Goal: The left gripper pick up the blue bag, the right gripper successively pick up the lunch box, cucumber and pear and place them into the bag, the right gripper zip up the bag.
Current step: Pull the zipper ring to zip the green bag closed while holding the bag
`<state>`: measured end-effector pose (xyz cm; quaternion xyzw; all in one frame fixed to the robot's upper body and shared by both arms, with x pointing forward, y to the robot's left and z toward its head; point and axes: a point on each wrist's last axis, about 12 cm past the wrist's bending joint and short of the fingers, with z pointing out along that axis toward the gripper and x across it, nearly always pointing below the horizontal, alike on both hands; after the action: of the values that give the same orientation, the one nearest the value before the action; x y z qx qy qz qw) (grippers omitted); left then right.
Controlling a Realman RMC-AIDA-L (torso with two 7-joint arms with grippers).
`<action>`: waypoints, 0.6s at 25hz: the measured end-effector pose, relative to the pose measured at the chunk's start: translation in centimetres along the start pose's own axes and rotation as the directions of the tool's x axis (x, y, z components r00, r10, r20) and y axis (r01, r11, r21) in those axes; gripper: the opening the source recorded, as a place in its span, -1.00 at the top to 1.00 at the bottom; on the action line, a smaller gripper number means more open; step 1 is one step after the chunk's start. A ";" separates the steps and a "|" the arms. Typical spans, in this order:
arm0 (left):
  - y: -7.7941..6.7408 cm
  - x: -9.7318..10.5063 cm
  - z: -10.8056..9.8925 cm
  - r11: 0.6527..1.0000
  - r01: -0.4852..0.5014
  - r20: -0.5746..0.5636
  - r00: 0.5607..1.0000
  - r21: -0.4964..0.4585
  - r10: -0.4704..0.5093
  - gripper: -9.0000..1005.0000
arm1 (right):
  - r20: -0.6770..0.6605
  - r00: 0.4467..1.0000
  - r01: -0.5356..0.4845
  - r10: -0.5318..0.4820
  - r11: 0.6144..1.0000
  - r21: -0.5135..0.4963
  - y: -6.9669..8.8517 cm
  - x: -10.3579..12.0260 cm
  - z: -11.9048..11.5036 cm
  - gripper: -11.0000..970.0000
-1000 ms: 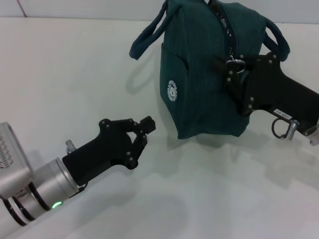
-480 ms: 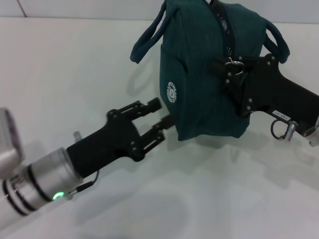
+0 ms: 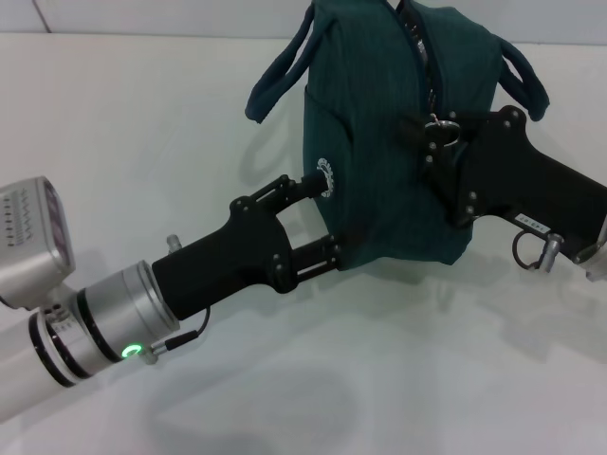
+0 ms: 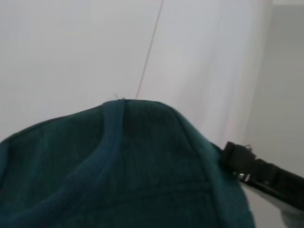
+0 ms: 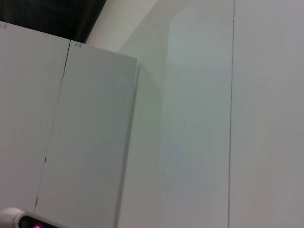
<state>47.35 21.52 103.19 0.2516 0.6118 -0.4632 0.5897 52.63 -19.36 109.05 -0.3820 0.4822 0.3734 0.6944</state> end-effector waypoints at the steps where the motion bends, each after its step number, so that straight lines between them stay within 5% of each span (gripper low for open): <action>1: 0.1 0.0 0.0 1.000 -0.004 -0.003 1.000 -0.010 0.004 -0.51 | 0.000 1.000 0.000 0.000 1.000 0.000 0.0 0.0 0.0 0.91; 11: 1.0 -0.1 0.2 0.997 -0.010 -0.005 1.000 -0.075 0.009 -0.57 | -0.002 1.000 -0.001 0.001 1.000 0.000 0.0 0.0 -0.1 0.91; 15: 1.0 -0.1 0.3 0.996 -0.046 -0.009 0.999 -0.071 0.046 -0.41 | -0.002 1.000 -0.002 0.002 1.000 0.001 0.1 0.1 -0.1 0.91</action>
<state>48.38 21.78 103.05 0.2462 0.6242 -0.4265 0.6065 52.52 -19.45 108.94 -0.3815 0.4834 0.3734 0.6938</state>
